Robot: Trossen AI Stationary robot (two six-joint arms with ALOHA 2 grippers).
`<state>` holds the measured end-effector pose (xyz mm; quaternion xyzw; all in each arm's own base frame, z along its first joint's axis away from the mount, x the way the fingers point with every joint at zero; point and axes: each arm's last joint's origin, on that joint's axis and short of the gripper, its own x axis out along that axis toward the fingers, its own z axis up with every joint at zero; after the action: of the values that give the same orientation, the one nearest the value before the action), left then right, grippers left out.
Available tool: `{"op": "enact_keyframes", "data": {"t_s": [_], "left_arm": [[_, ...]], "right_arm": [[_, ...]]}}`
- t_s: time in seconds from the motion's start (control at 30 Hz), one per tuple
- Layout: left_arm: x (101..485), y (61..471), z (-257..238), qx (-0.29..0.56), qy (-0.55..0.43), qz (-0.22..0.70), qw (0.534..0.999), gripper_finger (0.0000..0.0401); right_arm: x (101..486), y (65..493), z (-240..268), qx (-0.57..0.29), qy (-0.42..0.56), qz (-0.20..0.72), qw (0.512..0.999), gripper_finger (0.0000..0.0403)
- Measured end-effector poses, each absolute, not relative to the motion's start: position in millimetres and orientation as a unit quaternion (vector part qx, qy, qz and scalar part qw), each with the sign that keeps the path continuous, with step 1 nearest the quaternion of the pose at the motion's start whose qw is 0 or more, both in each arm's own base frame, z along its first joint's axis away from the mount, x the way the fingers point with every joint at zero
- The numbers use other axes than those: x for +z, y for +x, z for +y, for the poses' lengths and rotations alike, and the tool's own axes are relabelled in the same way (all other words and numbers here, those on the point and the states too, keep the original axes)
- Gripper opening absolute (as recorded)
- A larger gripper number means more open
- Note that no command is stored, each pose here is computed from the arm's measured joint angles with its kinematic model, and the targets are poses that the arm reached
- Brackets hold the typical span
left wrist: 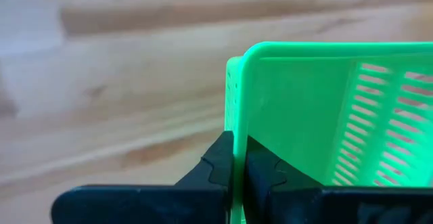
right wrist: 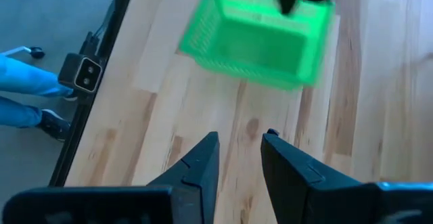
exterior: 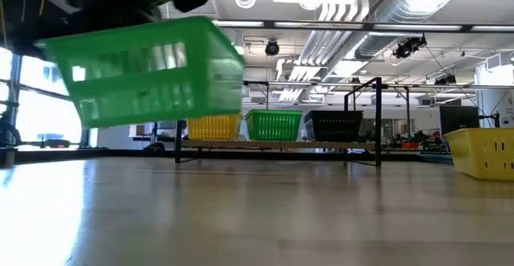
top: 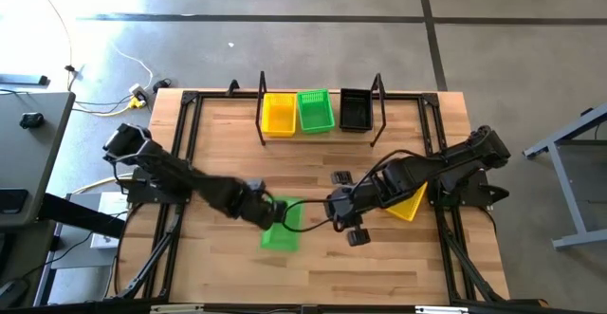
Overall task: Stack baskets on shelf by color
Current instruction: Stack the green bin on the other stacked green bin on the shelf
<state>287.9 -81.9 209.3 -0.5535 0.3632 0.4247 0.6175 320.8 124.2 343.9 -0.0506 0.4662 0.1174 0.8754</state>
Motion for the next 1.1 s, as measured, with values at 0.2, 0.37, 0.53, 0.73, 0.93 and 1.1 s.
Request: {"op": "enact_keyframes", "data": {"t_s": [0.2, 0.37, 0.53, 0.73, 0.93, 1.1], "left_arm": [[230, 306, -50, 0.423, -0.541, 0.327, 0.649, 0.0001], [243, 315, -23, 0.425, -0.538, 0.307, 0.66, 0.0001], [253, 321, 0, 0.428, -0.541, 0.284, 0.666, 0.0001], [255, 322, 21, 0.438, -0.547, 0.267, 0.662, 0.0], [254, 322, 26, 0.436, -0.555, 0.269, 0.655, 0.0], [256, 324, 26, 0.428, -0.555, 0.265, 0.663, 0.0]], "right_arm": [[347, 323, 129, 0.135, -0.068, 0.441, 0.885, 0.0123], [349, 326, 130, 0.141, -0.08, 0.423, 0.892, 0.0153], [345, 333, 131, 0.149, -0.094, 0.412, 0.894, 0.0165], [327, 344, 133, 0.143, -0.108, 0.438, 0.881, 0.0165], [315, 355, 126, 0.087, -0.143, 0.447, 0.879, 0.0165], [302, 365, 118, 0.073, -0.146, 0.464, 0.871, 0.0165]]}}
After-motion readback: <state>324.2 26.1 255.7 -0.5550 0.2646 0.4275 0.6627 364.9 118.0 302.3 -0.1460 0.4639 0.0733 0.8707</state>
